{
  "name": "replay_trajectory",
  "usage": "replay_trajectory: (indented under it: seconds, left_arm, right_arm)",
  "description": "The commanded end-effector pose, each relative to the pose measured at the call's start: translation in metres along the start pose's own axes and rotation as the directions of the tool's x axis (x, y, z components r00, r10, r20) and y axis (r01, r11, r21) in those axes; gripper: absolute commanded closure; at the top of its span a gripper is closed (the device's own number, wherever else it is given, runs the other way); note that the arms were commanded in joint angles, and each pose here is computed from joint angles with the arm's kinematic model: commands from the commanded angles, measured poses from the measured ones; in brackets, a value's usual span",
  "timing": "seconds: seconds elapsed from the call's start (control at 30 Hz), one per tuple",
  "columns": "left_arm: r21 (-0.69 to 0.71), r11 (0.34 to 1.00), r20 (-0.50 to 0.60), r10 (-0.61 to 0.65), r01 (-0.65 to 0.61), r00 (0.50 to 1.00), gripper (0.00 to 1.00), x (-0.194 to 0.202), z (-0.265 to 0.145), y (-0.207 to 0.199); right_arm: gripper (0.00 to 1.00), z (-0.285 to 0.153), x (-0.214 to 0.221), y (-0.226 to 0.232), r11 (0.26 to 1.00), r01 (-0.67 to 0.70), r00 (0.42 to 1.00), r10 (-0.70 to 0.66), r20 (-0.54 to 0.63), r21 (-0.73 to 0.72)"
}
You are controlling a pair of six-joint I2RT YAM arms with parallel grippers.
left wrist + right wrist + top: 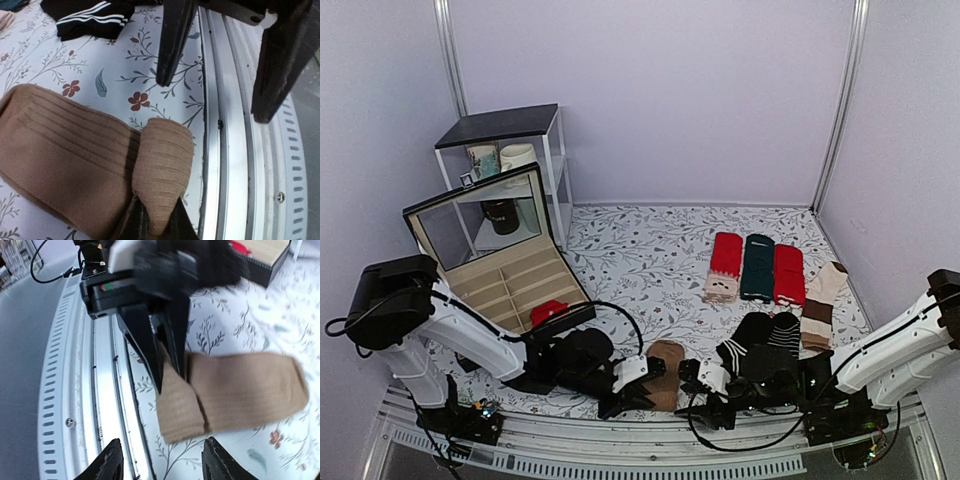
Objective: Roll the socks
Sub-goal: Roll a pair of socks at the corner of the board.
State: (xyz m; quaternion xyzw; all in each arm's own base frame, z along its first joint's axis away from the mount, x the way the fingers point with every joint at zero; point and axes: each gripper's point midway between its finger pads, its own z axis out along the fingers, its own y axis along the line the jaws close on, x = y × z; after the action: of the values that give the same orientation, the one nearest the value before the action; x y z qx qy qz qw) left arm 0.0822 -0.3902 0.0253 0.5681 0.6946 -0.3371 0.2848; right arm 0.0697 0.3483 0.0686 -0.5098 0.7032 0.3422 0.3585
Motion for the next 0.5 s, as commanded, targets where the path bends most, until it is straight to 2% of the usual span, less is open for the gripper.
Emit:
replay_trajectory:
  seconds: [0.0,0.13,0.47]
  left_arm:
    - [0.078,0.983,-0.256,-0.142,0.167,0.956,1.0,0.063,0.004,-0.011]
    - [0.083,0.973,-0.289,-0.183,0.215,0.94,1.0,0.072,0.007,-0.007]
    - [0.078,0.968,-0.299,-0.207,0.24,0.932,1.0,0.077,0.008,-0.003]
  right_arm:
    - [0.45,0.004,-0.023,-0.012,0.957,0.215,0.974,-0.223,0.022,0.195]
    - [0.45,0.019,-0.016,-0.002,0.935,0.308,0.951,-0.307,-0.038,0.176]
    - [0.49,0.039,0.012,0.019,0.938,0.326,0.941,-0.311,-0.134,0.116]
